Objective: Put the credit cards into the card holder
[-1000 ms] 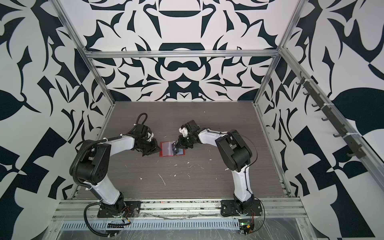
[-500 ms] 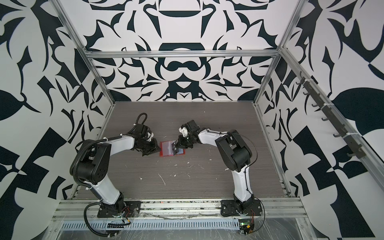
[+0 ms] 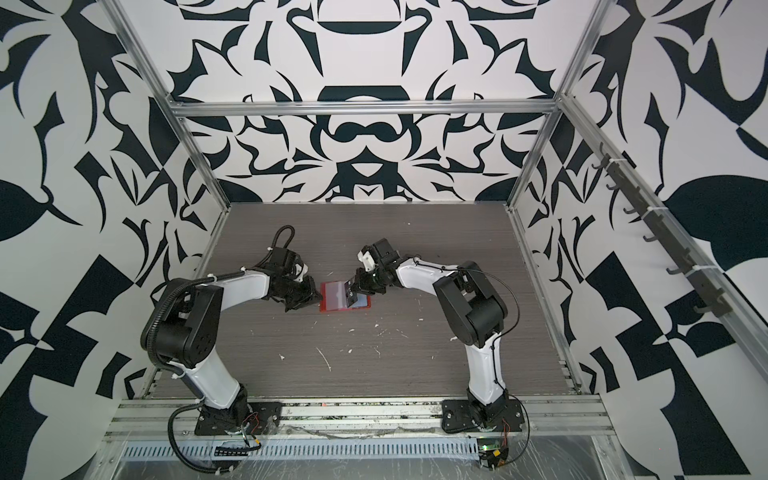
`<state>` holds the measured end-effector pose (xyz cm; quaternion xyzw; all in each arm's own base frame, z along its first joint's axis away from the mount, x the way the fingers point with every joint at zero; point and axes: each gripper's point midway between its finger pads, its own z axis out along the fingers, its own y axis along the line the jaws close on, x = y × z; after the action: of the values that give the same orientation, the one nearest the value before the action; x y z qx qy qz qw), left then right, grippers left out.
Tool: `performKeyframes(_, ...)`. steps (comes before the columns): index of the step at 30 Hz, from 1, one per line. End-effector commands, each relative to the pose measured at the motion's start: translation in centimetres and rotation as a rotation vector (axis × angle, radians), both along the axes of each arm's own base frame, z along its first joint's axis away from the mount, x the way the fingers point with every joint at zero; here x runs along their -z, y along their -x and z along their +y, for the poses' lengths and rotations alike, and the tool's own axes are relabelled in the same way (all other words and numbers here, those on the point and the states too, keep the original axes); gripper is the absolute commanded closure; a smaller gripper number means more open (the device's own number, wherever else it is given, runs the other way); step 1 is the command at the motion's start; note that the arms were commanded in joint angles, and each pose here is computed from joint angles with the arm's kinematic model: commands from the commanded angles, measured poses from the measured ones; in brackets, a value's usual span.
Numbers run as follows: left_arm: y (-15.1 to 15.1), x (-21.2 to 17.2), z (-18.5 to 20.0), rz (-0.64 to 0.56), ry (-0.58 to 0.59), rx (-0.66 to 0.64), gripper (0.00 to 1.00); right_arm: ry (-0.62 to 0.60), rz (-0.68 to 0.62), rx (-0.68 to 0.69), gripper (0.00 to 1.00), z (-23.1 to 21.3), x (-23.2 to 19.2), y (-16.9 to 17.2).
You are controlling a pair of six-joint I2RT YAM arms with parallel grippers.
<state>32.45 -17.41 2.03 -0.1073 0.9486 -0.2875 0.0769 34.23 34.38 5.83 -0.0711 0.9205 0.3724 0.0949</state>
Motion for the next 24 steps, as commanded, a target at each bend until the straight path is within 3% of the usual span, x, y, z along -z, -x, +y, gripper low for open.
performKeyframes(1, 1.0, 2.1, 1.0, 0.065, -0.064, -0.008, 0.87, -0.04, -0.055, -0.017, 1.0, 0.7, -2.3, -0.2)
performKeyframes(24, 1.0, 2.2, 1.0, 0.069, -0.067, -0.003, 0.87, -0.071, 0.005, -0.058, 1.0, 1.8, -1.0, 0.0)
